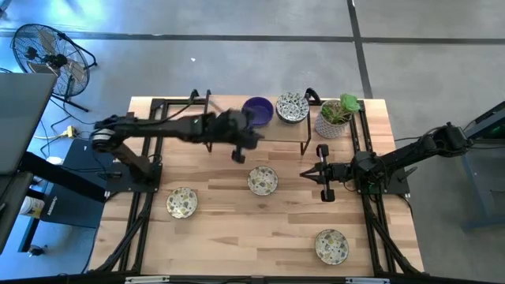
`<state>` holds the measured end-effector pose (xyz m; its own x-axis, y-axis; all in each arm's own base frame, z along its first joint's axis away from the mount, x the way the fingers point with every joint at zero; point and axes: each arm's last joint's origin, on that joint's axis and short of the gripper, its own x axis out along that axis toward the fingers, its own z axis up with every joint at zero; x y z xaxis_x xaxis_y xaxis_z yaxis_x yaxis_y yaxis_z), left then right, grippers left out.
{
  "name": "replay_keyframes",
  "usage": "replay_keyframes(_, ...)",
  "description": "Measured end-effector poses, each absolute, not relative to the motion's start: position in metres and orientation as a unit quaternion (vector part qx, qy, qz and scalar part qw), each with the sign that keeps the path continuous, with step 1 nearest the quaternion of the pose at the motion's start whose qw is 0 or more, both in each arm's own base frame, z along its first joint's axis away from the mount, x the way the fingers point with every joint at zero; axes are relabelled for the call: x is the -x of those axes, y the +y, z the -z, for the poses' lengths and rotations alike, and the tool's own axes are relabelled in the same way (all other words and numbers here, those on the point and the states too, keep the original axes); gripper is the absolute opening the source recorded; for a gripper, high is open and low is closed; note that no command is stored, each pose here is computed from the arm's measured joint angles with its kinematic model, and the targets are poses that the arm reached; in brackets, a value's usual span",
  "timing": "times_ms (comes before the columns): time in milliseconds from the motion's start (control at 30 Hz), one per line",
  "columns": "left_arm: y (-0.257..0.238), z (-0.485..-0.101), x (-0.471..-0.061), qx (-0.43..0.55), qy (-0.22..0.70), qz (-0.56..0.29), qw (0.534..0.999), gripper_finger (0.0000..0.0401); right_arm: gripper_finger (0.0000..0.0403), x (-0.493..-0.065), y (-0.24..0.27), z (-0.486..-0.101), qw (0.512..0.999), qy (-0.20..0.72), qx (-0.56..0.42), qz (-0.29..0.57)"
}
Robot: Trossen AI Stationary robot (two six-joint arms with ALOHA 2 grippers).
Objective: Pick & Place Mini bowls
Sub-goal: Put the top yellow patterned bowl on the shelf
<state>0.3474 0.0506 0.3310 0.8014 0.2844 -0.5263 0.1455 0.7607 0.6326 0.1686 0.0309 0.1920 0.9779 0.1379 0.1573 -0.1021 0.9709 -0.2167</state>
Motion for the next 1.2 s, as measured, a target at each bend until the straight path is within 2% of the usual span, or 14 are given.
replay_keyframes(133, 0.025, -0.324, -0.327, -0.327, 0.258, -0.02, 0.909, 0.0, 0.0, -0.169, 0.031, -0.192, 0.989, -0.085, 0.104, -0.059)
replay_keyframes(367, -0.013, -0.303, -0.299, -0.283, 0.272, 0.018, 0.92, 0.0, 0.0, -0.169, 0.031, -0.191, 0.99, -0.081, 0.103, -0.057)
replay_keyframes(600, -0.057, -0.284, -0.277, -0.199, 0.373, 0.071, 0.903, 0.0, 0.0, -0.169, 0.03, -0.19, 0.991, -0.076, 0.102, -0.046)
replay_keyframes(800, -0.088, -0.272, -0.252, -0.133, 0.465, 0.082, 0.872, 0.0003, 0.0, -0.169, 0.03, -0.191, 0.991, -0.077, 0.103, -0.046)
replay_keyframes(933, -0.102, -0.265, -0.234, -0.079, 0.529, 0.08, 0.841, 0.0029, 0.0, -0.169, 0.03, -0.191, 0.99, -0.077, 0.107, -0.046)
replay_keyframes(1067, -0.118, -0.259, -0.217, -0.021, 0.594, 0.081, 0.8, 0.0072, 0.0, -0.169, 0.03, -0.191, 0.99, -0.077, 0.108, -0.046)
replay_keyframes(1200, -0.138, -0.25, -0.209, 0.003, 0.622, 0.085, 0.778, 0.0116, 0.0, -0.169, 0.03, -0.191, 0.99, -0.077, 0.108, -0.046)
